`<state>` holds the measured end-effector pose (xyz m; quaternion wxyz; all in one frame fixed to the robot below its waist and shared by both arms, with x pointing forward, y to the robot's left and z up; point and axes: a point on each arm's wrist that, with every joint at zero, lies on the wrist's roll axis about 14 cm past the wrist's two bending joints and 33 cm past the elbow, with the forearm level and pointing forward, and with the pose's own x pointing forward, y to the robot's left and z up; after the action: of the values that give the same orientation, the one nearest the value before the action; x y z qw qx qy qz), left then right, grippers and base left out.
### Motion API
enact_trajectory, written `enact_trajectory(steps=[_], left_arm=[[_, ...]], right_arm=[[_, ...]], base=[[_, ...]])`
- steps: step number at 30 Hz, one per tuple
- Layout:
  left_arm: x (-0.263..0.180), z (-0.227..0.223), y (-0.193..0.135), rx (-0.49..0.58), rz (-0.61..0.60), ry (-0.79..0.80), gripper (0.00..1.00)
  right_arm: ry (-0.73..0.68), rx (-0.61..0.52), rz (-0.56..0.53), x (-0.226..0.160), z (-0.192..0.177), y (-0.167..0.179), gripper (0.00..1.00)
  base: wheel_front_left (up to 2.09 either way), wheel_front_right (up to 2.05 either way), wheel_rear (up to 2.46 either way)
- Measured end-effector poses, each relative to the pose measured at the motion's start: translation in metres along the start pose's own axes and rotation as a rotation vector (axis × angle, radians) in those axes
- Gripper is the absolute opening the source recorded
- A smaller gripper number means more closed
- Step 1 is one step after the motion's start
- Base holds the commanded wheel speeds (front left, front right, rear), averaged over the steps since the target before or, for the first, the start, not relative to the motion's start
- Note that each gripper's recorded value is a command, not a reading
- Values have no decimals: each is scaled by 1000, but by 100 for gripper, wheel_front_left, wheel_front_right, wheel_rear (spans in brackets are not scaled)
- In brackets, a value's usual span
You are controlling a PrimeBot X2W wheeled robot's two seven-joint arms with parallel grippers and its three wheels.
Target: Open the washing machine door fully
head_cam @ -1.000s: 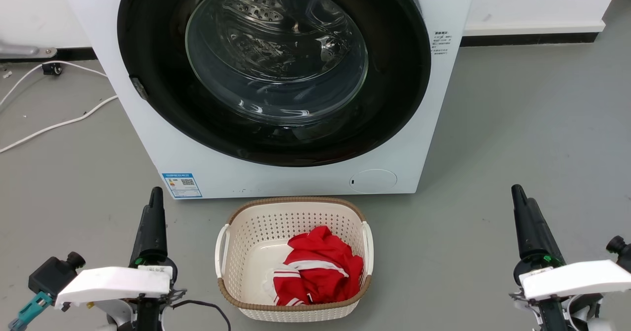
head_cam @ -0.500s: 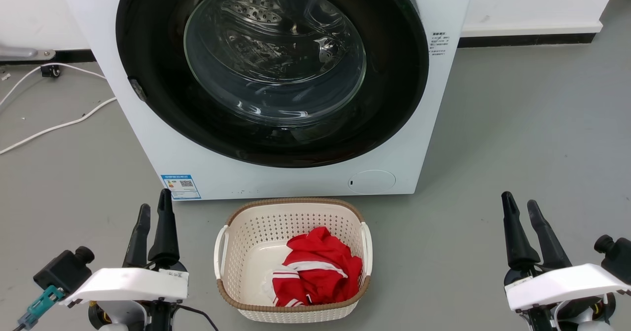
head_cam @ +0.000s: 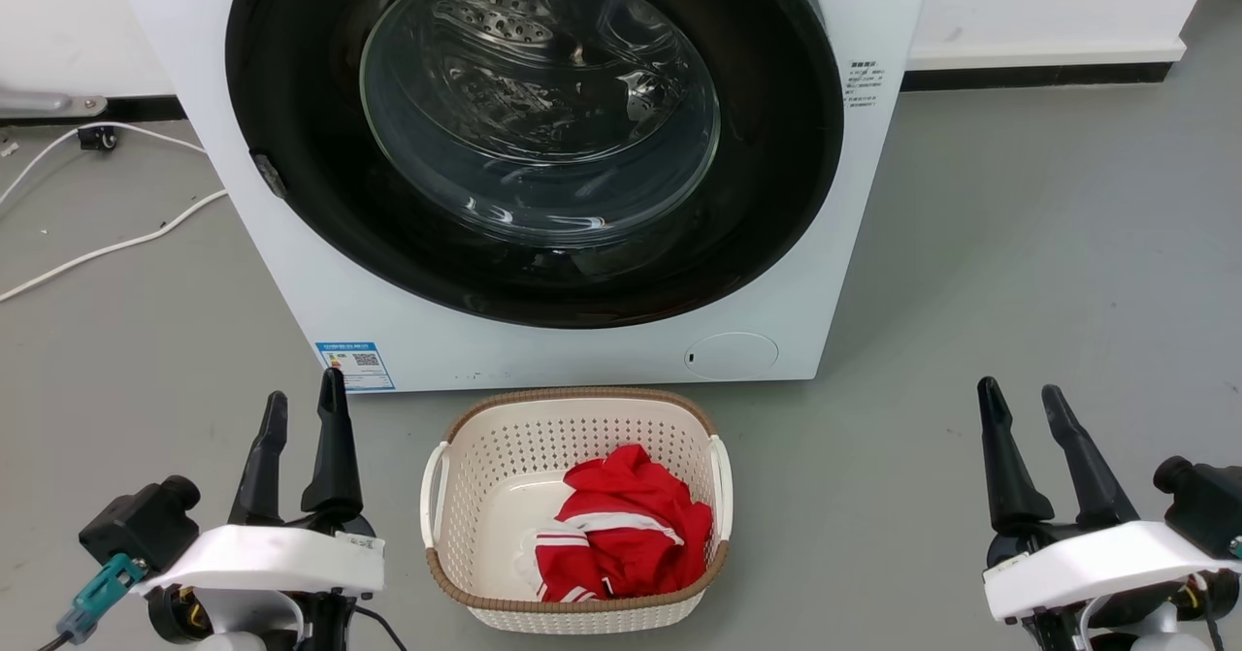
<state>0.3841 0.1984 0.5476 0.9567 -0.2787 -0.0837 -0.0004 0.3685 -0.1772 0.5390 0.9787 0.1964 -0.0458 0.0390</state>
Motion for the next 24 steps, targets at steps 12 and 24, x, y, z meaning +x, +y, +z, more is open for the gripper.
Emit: enact_trajectory(steps=[12,24], left_arm=[[1,1,-8,150,-37,-13,100],[2,0,-13,278,-64,-18,100]], right_arm=[[-3,-132,21,-1,4,5,100],[10,-245,34,-3,3,9,100]], base=[[0,0,0],[0,0,0]])
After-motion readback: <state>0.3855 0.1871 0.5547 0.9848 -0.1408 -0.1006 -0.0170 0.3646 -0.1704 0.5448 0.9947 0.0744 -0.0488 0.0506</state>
